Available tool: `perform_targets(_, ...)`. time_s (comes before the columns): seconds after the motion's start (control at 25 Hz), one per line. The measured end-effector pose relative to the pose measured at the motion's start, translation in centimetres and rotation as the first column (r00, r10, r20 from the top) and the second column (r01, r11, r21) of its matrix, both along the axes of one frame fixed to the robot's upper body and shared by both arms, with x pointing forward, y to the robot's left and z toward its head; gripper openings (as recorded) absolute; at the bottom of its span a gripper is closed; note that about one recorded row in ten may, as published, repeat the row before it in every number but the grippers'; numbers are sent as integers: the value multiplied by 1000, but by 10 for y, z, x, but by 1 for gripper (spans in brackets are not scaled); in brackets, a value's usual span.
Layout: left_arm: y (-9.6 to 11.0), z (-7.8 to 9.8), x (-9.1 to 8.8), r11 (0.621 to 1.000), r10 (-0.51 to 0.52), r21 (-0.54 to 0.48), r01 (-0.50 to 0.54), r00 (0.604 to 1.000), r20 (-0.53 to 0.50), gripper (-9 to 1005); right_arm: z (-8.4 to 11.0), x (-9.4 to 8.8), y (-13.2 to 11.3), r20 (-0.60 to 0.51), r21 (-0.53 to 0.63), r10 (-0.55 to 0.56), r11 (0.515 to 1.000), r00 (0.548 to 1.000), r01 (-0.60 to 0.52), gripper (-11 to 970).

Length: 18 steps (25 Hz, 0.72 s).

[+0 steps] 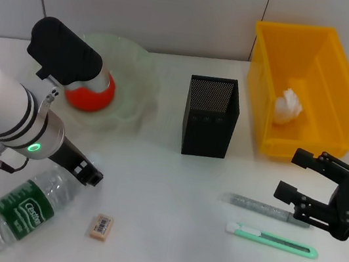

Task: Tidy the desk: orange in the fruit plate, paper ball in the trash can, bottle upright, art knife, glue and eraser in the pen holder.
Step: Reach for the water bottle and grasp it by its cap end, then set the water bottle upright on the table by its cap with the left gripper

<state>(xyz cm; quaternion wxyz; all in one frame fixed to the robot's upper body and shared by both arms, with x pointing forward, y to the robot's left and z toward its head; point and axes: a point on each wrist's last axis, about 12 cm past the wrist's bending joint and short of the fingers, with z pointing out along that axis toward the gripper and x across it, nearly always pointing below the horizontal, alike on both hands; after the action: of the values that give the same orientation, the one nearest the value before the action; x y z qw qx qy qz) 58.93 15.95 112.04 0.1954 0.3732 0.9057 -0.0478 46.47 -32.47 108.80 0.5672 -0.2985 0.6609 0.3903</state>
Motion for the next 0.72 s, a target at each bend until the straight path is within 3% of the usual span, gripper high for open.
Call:
perform_targets(0.2,-1,0,0,1000,-4,1,4,1000,-1,466,0,0,0,-2,1,-1,1000,1000,1,783)
perform_targets(0.72,-5,8,0,1000,-22,-9,23,999,27,448,-2,-1,0,-7,8,-5,1000,1000,5,784)
